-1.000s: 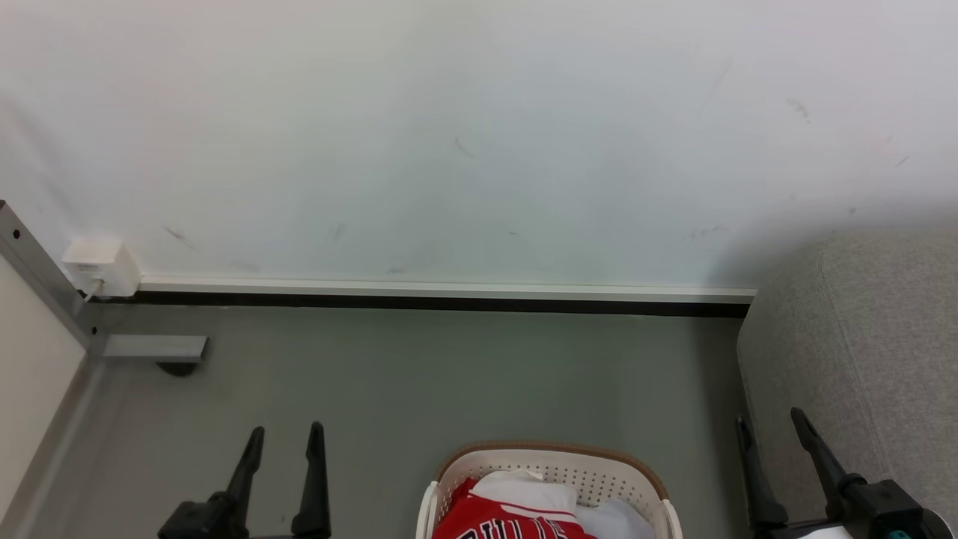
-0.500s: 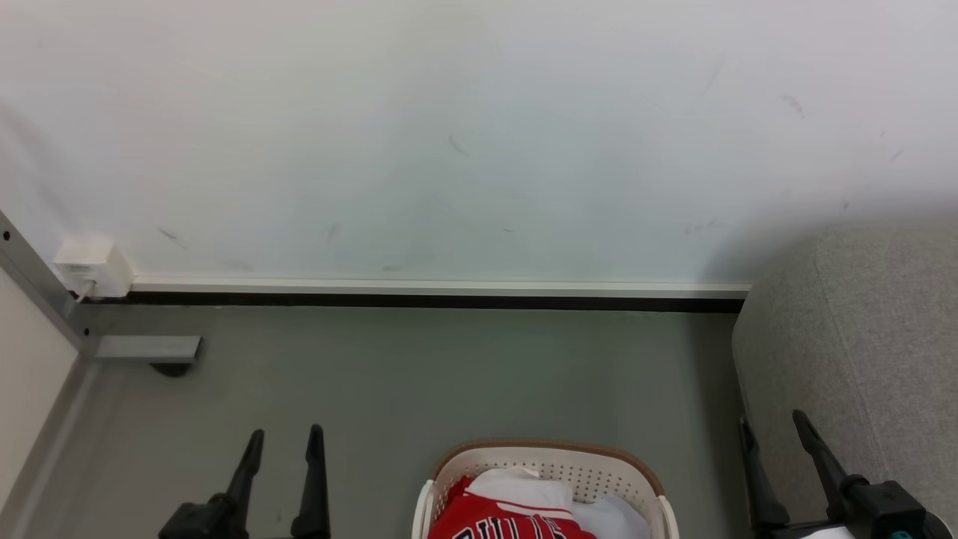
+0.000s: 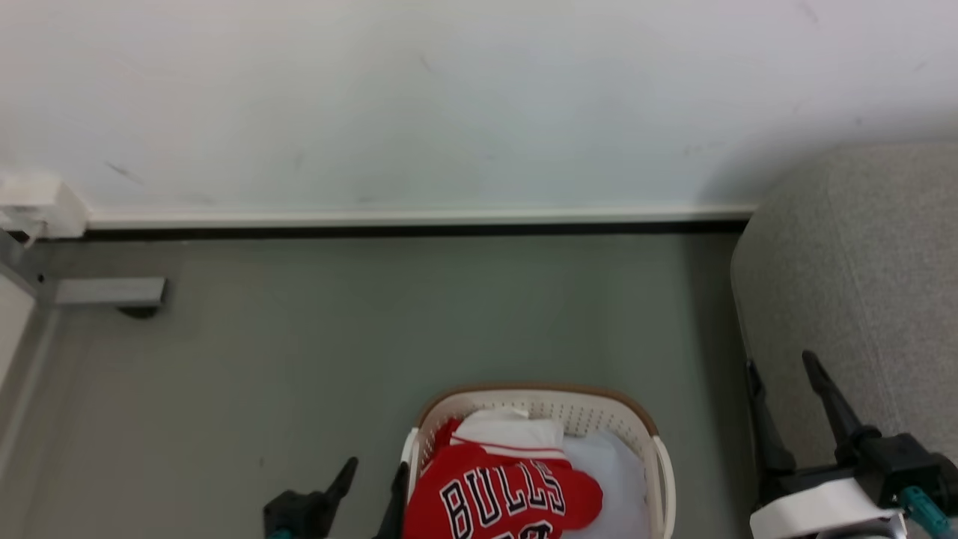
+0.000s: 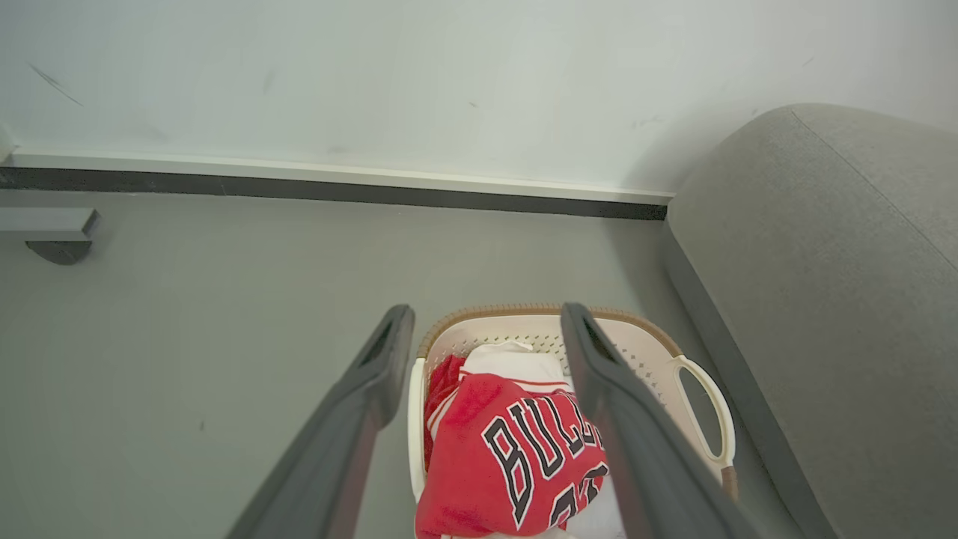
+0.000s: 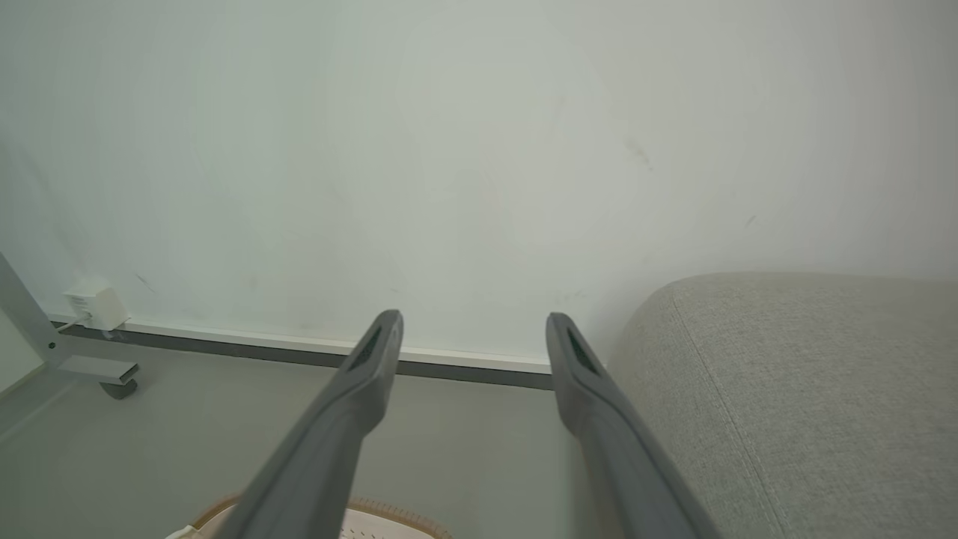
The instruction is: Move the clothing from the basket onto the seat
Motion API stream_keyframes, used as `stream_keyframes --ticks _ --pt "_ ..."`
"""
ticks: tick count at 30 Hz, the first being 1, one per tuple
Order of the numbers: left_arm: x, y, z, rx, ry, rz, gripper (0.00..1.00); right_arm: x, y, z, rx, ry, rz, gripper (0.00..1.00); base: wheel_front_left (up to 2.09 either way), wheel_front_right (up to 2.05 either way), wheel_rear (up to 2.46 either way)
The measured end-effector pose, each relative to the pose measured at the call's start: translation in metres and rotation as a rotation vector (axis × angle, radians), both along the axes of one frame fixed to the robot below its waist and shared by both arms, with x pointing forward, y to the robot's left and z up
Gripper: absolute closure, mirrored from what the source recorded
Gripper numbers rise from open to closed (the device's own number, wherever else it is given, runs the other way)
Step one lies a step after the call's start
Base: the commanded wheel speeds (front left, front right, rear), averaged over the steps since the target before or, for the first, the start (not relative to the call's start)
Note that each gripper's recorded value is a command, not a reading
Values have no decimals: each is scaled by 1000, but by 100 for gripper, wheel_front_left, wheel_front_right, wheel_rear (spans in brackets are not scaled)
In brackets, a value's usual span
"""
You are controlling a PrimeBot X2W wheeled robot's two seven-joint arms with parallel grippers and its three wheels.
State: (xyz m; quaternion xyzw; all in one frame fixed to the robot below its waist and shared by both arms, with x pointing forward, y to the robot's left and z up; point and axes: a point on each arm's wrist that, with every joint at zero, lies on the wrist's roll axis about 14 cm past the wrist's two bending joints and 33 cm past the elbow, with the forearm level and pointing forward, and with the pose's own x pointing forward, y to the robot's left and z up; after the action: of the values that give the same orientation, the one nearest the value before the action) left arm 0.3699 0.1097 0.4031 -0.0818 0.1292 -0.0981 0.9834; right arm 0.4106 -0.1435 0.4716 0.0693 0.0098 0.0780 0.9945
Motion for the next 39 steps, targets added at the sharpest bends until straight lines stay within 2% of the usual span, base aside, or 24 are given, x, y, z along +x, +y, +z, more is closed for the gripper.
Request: stream_keyframes --ticks 11,20,30,39 --pt "6 -44 -105 8 337 -205 0 40 -17 -35 -35 56 -41 0 0 0 0" --pt "3 -50 -169 1 542 -244 0 61 -22 -76 -46 125 -50 0 0 0 0" --pt "6 -48 -194 -8 618 -239 0 66 -19 -104 -49 177 -41 0 0 0 0" --pt "28 -43 -192 5 577 -254 0 69 -15 -110 -47 186 -29 0 0 0 0"
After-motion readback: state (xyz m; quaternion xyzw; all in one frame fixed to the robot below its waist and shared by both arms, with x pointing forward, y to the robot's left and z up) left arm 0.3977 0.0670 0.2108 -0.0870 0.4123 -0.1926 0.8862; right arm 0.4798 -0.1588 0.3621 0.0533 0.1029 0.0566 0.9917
